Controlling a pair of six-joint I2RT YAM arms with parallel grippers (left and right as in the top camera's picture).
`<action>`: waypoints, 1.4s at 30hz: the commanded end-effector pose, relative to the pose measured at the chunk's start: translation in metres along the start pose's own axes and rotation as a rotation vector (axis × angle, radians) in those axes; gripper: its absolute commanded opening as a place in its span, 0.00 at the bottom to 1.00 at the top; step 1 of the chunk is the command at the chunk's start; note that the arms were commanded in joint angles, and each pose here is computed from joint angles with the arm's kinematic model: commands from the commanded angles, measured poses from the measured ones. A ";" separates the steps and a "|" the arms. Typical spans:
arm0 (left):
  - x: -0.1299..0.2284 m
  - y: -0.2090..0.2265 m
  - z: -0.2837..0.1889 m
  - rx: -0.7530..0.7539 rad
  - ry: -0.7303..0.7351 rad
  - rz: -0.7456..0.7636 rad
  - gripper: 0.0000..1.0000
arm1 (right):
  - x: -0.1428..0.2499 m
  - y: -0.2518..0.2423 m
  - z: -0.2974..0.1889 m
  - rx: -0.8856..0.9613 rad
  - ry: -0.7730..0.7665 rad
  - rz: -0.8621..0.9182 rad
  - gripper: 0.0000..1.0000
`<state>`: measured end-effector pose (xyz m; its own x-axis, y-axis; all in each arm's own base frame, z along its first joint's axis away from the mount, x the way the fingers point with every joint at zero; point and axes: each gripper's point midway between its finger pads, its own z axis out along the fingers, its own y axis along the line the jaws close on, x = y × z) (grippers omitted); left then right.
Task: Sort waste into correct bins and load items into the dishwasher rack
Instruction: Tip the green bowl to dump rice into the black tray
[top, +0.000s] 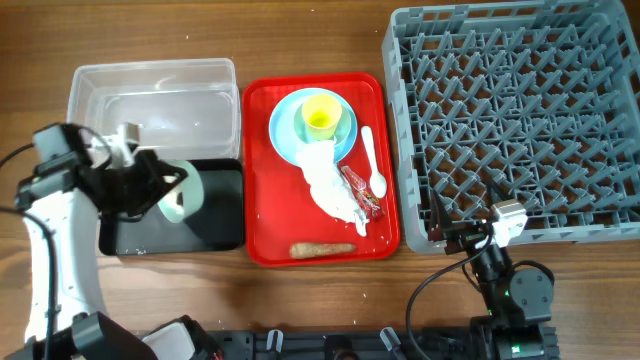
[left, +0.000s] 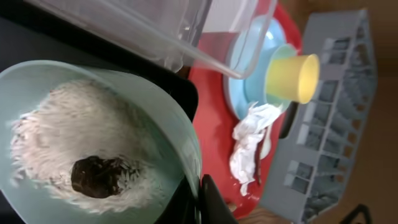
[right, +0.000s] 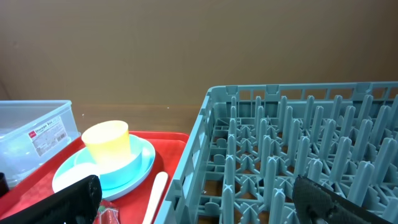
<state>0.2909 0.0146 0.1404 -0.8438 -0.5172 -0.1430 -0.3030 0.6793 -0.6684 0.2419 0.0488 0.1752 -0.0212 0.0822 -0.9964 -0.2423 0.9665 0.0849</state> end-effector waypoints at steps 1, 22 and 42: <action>0.000 -0.002 -0.011 0.124 -0.039 0.024 0.04 | -0.001 0.001 0.000 -0.004 -0.006 -0.005 1.00; -0.007 -0.018 -0.028 0.415 -0.109 -0.070 0.04 | -0.001 0.001 0.000 -0.004 -0.006 -0.005 1.00; -0.008 -0.038 -0.070 0.692 -0.148 -0.207 0.04 | -0.001 0.001 0.000 -0.004 -0.006 -0.005 1.00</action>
<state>0.2798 0.0362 0.1926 -0.7114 -0.7022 -0.0277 -0.1548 0.1951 -0.9685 0.2419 0.0488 0.1752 -0.0212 0.0822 -0.9964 -0.2423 0.9665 0.0849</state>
